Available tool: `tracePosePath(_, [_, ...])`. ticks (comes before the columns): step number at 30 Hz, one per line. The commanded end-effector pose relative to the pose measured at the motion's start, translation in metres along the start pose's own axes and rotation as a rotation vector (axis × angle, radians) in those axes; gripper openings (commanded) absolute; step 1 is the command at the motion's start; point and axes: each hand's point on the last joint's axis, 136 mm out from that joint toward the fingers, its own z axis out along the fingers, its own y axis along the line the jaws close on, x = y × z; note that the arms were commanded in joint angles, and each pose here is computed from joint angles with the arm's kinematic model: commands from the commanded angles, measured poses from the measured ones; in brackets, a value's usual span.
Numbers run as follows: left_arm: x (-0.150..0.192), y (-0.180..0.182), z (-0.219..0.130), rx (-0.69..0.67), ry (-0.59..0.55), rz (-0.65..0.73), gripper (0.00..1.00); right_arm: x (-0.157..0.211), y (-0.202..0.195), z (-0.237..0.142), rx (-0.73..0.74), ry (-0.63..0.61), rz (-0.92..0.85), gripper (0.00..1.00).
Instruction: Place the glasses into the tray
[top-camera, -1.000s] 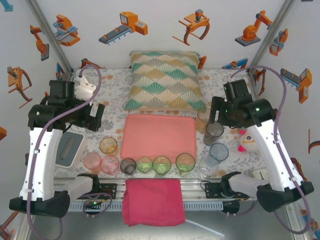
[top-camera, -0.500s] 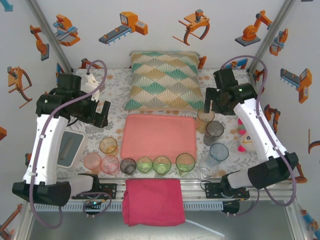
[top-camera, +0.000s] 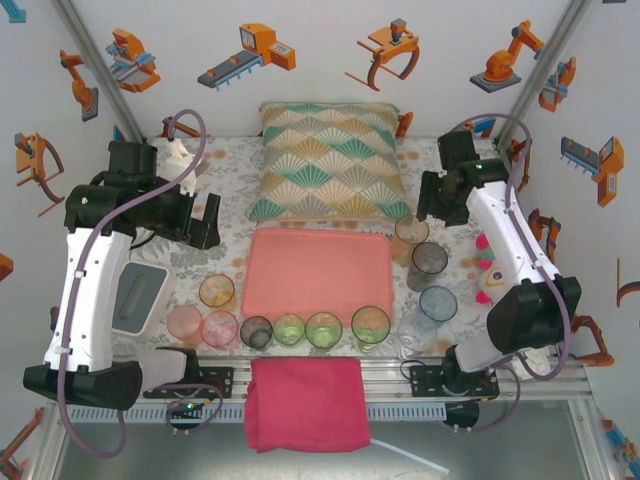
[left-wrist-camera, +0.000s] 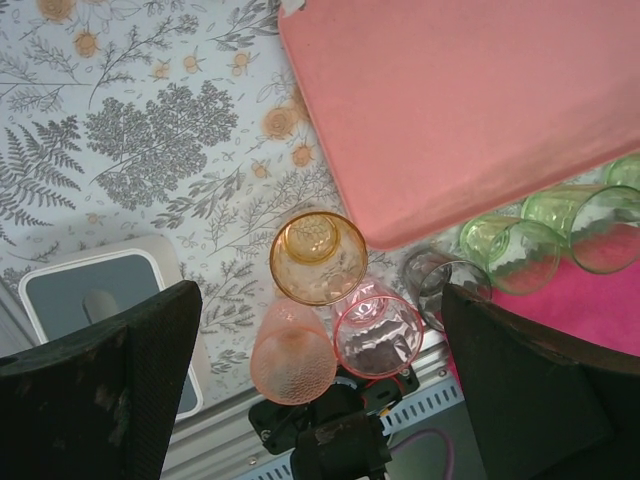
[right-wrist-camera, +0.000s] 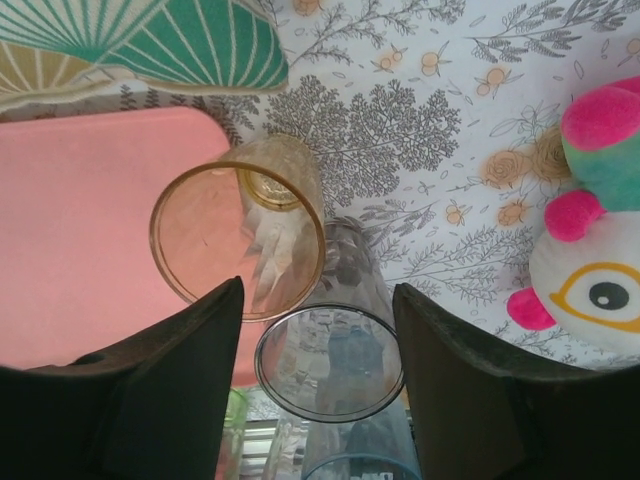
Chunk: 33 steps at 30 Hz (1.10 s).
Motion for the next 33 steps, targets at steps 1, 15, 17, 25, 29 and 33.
tracePosePath(1, [0.0, -0.013, -0.006, 0.055, -0.01, -0.016, 0.97, 0.009, 0.0, 0.01, -0.004, 0.028, -0.028, 0.52])
tracePosePath(15, [0.005, 0.002, -0.003, -0.026, 0.007, -0.041, 0.97, 0.005, 0.005, 0.034, -0.013, 0.035, -0.033, 0.4])
tracePosePath(17, [0.007, -0.001, -0.005, -0.02, 0.0, -0.036, 0.97, 0.005, 0.004, 0.038, -0.005, 0.043, -0.037, 0.38])
tracePosePath(25, [0.008, -0.004, -0.004, -0.001, 0.005, -0.036, 0.97, 0.003, 0.0, 0.049, 0.031, 0.056, -0.056, 0.33])
tracePosePath(29, [0.007, -0.005, -0.004, 0.008, 0.005, -0.039, 0.97, 0.003, -0.006, 0.05, 0.061, 0.054, -0.066, 0.32])
tracePosePath(33, [0.009, -0.006, -0.003, 0.015, 0.009, -0.041, 0.97, 0.003, -0.007, 0.052, 0.073, 0.06, -0.078, 0.3])
